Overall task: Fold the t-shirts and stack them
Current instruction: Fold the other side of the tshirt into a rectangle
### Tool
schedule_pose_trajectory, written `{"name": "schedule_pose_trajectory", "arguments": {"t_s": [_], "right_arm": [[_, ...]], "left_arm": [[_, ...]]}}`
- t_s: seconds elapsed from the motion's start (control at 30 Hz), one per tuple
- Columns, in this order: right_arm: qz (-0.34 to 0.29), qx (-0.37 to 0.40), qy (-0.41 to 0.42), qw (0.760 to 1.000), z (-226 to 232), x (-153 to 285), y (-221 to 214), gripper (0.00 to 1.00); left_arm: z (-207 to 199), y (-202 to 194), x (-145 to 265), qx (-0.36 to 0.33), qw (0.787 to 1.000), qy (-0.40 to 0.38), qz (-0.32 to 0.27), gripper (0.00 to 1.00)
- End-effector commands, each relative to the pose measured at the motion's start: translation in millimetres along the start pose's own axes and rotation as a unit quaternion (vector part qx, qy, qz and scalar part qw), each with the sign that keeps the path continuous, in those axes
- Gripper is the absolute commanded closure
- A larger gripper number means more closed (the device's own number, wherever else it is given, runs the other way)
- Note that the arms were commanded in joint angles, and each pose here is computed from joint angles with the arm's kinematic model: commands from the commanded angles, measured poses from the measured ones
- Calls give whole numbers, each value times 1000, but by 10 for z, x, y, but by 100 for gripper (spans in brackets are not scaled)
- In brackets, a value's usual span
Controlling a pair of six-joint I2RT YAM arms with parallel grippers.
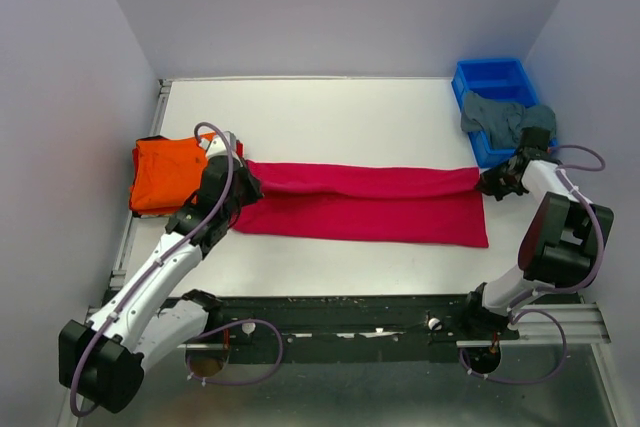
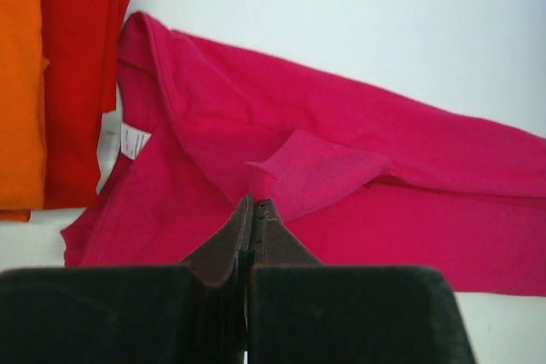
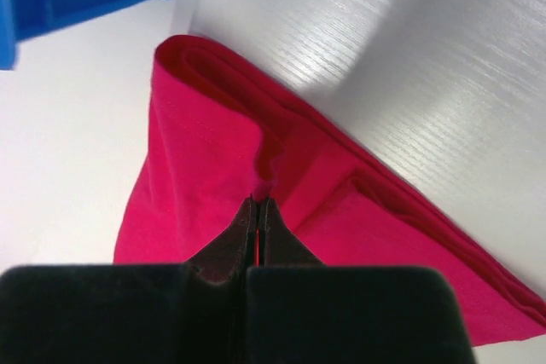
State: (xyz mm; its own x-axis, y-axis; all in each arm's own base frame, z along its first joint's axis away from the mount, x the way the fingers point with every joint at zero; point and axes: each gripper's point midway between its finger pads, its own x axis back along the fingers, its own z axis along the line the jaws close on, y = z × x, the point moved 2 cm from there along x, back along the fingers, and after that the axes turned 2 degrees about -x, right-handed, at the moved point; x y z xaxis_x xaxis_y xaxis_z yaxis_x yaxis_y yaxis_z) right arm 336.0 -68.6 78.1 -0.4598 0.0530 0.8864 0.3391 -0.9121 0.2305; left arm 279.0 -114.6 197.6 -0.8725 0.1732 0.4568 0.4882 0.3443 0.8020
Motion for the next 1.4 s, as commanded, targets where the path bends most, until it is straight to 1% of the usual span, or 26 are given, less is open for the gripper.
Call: {"name": "schedule_pose_trajectory", "arguments": {"t_s": [0.0, 0.17, 0.4, 0.63, 0.7, 0.77, 0.83, 0.93, 0.97, 1.0, 1.13, 1.2, 1.27, 1.37], "right_arm": [[-3, -11, -11, 1000, -120, -95, -26, 99], [-4, -20, -34, 999, -231, -122, -61, 99], [-39, -17, -64, 997, -373, -19, -8, 99], [-39, -8, -74, 996, -428, -13, -28, 98], [-35, -9, -72, 997, -435, -35, -48, 93], [-32, -7, -65, 997, -429, -58, -67, 84], [-31, -9, -68, 997, -452, -64, -78, 80], [-47, -1, -49, 998, -386, 22, -33, 51], [-59, 10, -35, 998, -331, 78, 1, 45], [-73, 19, -21, 997, -275, 153, 35, 42], [-118, 70, 23, 990, -23, 404, 83, 41], [-125, 101, 44, 986, 111, 485, 24, 41], [-122, 133, 65, 981, 259, 531, -103, 41], [-103, 193, 111, 970, 533, 559, -420, 41]], "left_arm": [[127, -302, -5, 4, 999, 16, 37, 100], [181, -374, 1, 8, 999, 22, 37, 100], [249, -319, 56, 10, 999, 39, 20, 100], [237, -299, 63, 9, 999, 37, 18, 100], [235, -331, 52, 11, 999, 34, 21, 100], [242, -375, 46, 12, 999, 32, 26, 100], [246, -414, 54, 14, 999, 28, 30, 100], [258, -545, 67, 22, 999, 18, 46, 100], [248, -587, 74, 26, 998, 12, 52, 100], [249, -642, 84, 31, 998, 8, 59, 100], [234, -836, 120, 50, 995, -4, 87, 100], [213, -941, 135, 58, 993, -10, 102, 100], [210, -1076, 147, 64, 991, -11, 121, 100], [237, -1240, 165, 72, 987, -5, 141, 100]]}}
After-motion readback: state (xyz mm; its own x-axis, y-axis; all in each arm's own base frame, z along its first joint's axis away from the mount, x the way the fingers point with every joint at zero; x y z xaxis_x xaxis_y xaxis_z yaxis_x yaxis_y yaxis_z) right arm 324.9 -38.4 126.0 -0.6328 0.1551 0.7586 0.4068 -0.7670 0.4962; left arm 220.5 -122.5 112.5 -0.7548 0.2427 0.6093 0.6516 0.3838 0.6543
